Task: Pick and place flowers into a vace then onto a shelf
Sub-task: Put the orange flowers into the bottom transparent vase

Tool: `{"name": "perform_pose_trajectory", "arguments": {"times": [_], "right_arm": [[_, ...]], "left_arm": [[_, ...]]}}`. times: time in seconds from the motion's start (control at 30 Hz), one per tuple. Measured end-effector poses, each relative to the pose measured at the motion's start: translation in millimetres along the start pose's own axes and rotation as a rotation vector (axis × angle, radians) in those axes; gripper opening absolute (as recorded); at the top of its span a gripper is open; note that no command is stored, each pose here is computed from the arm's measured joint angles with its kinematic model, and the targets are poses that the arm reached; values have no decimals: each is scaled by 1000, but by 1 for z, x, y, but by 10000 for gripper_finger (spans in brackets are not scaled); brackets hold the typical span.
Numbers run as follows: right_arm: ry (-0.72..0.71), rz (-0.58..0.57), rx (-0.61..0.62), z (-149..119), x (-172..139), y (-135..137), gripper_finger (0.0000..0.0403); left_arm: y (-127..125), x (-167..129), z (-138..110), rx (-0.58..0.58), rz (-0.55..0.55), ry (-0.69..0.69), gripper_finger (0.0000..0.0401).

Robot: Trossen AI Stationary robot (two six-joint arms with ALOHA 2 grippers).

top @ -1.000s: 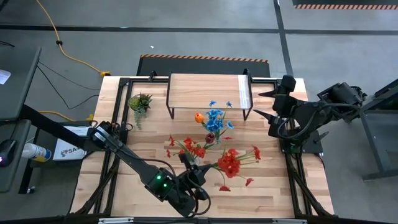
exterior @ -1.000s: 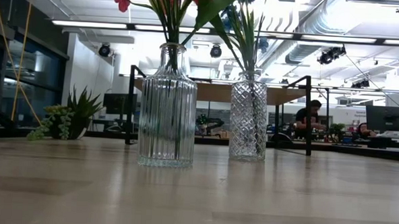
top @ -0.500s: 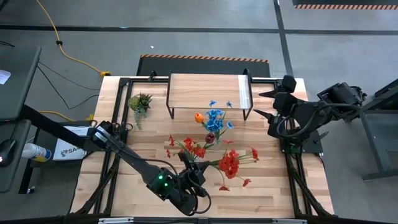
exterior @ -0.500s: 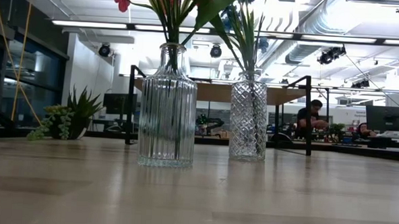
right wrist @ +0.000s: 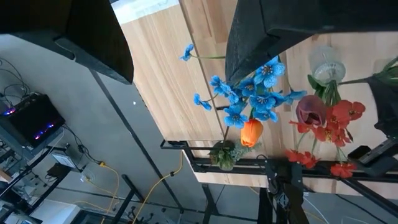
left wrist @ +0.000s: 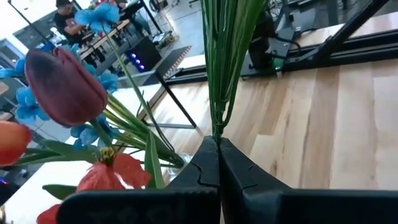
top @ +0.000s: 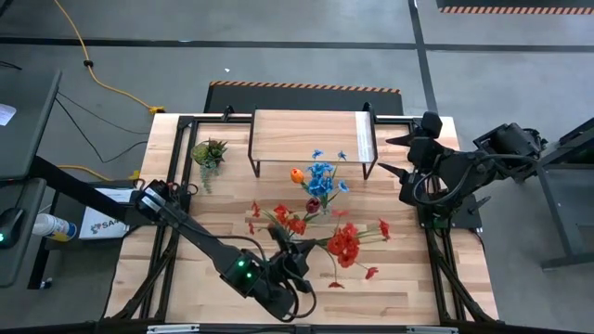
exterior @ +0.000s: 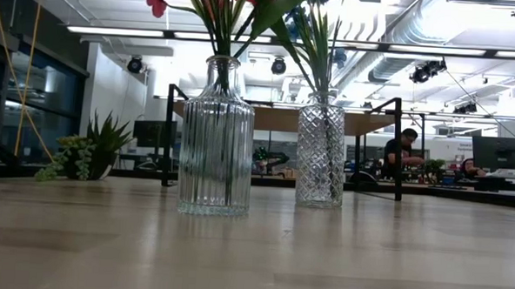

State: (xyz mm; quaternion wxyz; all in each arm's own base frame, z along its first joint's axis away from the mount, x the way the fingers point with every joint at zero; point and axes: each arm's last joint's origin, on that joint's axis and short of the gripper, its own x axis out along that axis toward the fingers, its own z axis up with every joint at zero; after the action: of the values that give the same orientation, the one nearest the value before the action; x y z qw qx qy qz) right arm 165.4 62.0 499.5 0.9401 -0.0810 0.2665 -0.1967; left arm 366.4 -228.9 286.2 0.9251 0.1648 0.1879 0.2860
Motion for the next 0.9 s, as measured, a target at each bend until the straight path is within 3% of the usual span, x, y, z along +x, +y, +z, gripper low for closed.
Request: {"name": "perform_pose_trajectory", "arguments": {"times": [0.3, 0.9], "right_arm": [[-6, 15, 9, 1, 0, 1, 245], [-21, 24, 21, 3, 0, 1, 245]], "left_arm": [[-4, 7, -16, -2, 20, 1, 25], [-3, 6, -18, -79, 63, -6, 25]]}}
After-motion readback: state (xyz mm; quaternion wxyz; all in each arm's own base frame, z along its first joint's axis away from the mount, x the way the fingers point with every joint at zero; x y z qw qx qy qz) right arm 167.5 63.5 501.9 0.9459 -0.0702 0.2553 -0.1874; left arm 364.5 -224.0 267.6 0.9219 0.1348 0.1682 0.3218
